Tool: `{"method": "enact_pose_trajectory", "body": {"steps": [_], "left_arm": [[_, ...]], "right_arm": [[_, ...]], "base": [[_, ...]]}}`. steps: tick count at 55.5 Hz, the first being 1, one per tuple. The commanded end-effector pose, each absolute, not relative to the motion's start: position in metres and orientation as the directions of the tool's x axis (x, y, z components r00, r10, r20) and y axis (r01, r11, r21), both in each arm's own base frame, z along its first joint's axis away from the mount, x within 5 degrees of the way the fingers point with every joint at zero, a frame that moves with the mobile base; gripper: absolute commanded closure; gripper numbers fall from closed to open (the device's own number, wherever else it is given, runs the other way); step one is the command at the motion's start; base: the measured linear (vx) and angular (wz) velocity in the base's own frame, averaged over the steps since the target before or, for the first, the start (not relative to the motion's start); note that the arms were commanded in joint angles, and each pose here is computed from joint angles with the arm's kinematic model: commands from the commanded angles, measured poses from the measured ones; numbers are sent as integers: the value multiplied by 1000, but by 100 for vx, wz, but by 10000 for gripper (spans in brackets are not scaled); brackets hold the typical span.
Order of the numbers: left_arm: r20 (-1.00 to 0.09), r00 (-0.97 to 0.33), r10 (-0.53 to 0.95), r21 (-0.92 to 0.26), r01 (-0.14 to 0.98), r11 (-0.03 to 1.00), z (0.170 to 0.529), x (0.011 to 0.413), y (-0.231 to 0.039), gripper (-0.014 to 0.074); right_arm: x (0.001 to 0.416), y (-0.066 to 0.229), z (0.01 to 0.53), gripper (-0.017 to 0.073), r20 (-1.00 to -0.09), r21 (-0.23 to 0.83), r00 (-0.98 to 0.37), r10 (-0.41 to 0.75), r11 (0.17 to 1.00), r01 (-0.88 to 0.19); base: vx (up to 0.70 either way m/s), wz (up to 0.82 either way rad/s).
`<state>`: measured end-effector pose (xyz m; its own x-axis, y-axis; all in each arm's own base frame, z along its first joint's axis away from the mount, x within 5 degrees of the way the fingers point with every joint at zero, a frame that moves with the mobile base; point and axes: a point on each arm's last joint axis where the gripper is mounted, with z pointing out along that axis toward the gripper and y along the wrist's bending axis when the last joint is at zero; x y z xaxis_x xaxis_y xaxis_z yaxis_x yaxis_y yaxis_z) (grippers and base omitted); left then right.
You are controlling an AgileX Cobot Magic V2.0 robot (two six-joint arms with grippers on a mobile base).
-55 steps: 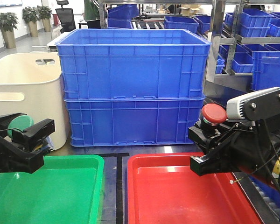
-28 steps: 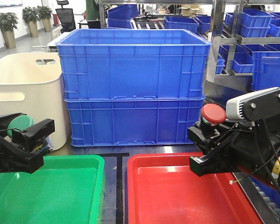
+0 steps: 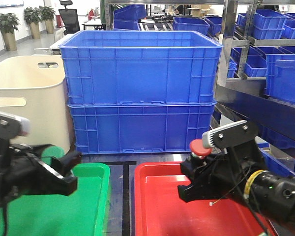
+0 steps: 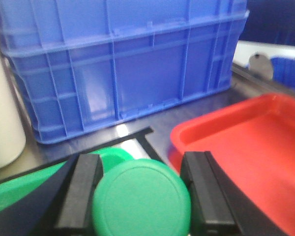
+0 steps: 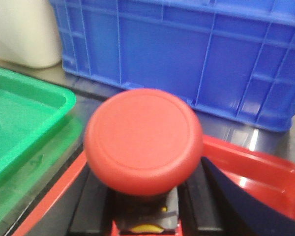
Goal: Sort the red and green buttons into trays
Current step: 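Lower green button into green tray and red button into red tray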
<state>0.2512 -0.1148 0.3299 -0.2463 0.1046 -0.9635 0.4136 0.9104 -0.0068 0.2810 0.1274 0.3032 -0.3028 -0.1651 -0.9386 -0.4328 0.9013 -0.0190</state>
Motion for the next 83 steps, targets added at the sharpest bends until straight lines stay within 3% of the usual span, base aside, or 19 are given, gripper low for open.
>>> {"method": "enact_pose_trajectory", "body": {"steps": [1, 10, 24, 34, 46, 54, 61, 68, 74, 83], "left_arm": [[-991, -123, 54, -1, 411, 912, 347, 260, -119, 596], [-987, -143, 69, 5, 410, 912, 331, 272, -124, 596], [-989, -145, 0, -53, 364, 930, 281, 256, -112, 594], [-983, -126, -131, -160, 259, 953, 261, 247, -98, 594], [-983, -142, -112, -144, 242, 959, 252, 243, -95, 594], [-980, -178, -86, -129, 248, 960, 248, 242, -96, 589], [-988, -155, 4, -38, 264, 964, 248, 242, -96, 568], [-988, -145, 52, 10, 272, 962, 248, 242, -96, 494], [-984, -171, 55, 5, 277, 961, 246, 241, -96, 380], [-971, -231, 64, -5, 289, 957, 240, 240, -97, 141]], "right_arm": [[279, 132, 315, 569, -969, 8, -219, -110, 879, -477], [262, 132, 273, 569, -961, 45, -251, -112, 837, -545], [258, 133, 262, 569, -962, -16, -213, -172, 812, -583], [265, 136, 244, 568, -945, 22, -281, -169, 822, -568], [279, 135, 221, 559, -908, 207, -419, 7, 877, -434], [280, 136, 223, 533, -931, 140, -362, -47, 869, -475], [281, 138, 227, 467, -951, 107, -302, -59, 857, -505], [281, 138, 227, 356, -949, 106, -309, -63, 858, -502], [280, 137, 225, 221, -943, 104, -325, -73, 862, -496], [280, 137, 224, 18, -941, 103, -330, -76, 863, -494]], "base": [[0, 0], [0, 0], [0, 0], [0, 0], [0, 0], [0, 0], [0, 0], [0, 0], [0, 0], [0, 0]]}}
